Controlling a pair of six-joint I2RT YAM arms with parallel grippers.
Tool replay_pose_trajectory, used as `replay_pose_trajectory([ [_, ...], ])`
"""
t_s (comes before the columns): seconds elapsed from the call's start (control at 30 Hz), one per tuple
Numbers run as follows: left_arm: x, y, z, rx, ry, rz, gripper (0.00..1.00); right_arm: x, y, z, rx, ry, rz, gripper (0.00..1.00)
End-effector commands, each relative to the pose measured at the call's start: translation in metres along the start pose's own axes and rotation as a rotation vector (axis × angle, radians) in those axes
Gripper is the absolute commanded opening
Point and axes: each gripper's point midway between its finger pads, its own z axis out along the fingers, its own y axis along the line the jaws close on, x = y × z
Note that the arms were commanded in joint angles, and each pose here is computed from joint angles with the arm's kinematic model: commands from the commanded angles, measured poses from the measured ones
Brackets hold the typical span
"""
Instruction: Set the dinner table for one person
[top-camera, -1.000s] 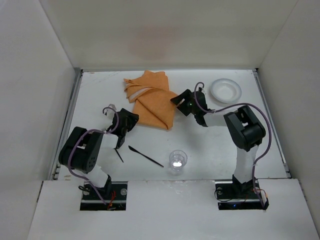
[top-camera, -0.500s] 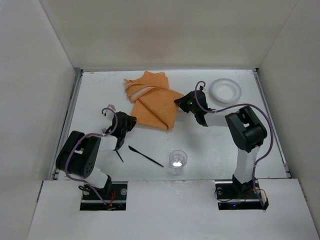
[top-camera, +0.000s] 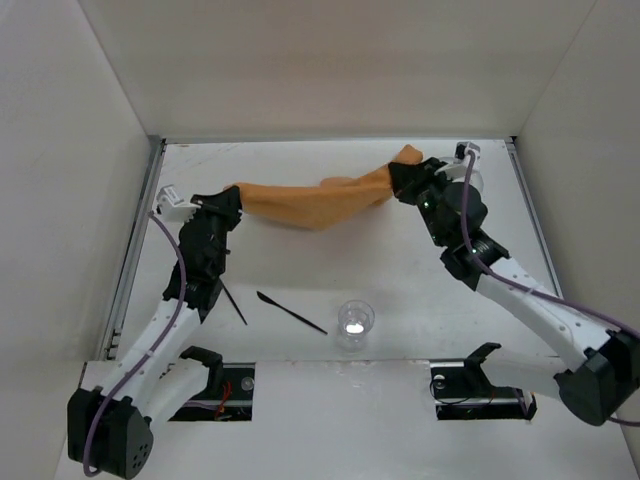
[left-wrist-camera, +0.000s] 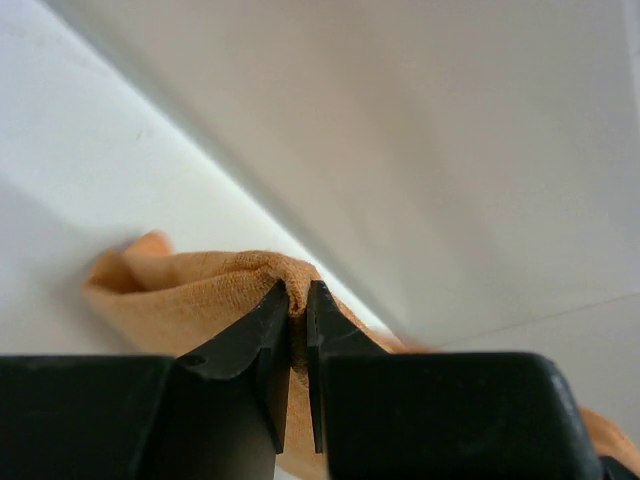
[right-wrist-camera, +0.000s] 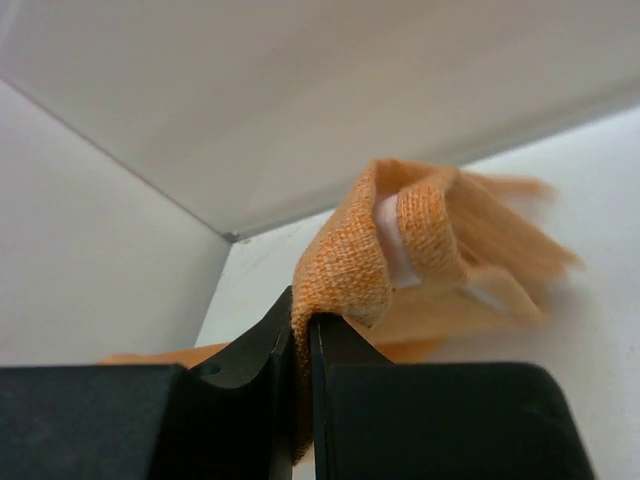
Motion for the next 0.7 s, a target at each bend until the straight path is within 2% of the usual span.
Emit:
replay_pose_trajectory([
  [0.0,-0.056,-0.048,-0.002,0.063,-0.166,0.029,0.02,-0.059,0.02,-0.014,0.02,-0.12,-0.117,0.1],
  [0.1,-0.064,-0.062,0.014,0.06,-0.182,0.053,0.02,-0.055,0.023,0.0,0.021,-0.09,-0.131,0.1],
  [0.23,-0.074,-0.07,0.066,0.018,-0.188,0.082,0.01,-0.059,0.024,0.047,0.023,-0.066,-0.136,0.09],
  [0.37,-0.091,-0.093,0.124,0.018,-0.175,0.086,0.01,-0.084,0.034,0.106,-0.002,-0.05,-0.122,0.08],
  [0.43,-0.111,-0.119,0.141,0.039,-0.179,0.08,0.0,-0.106,0.047,0.123,-0.024,-0.057,-0.093,0.07],
  [0.57,-0.152,-0.167,0.124,0.126,-0.247,0.069,0.01,-0.157,0.086,0.111,-0.113,-0.148,-0.071,0.07],
  [0.67,-0.153,-0.163,0.102,0.141,-0.256,0.075,0.01,-0.154,0.083,0.101,-0.114,-0.148,-0.098,0.08],
])
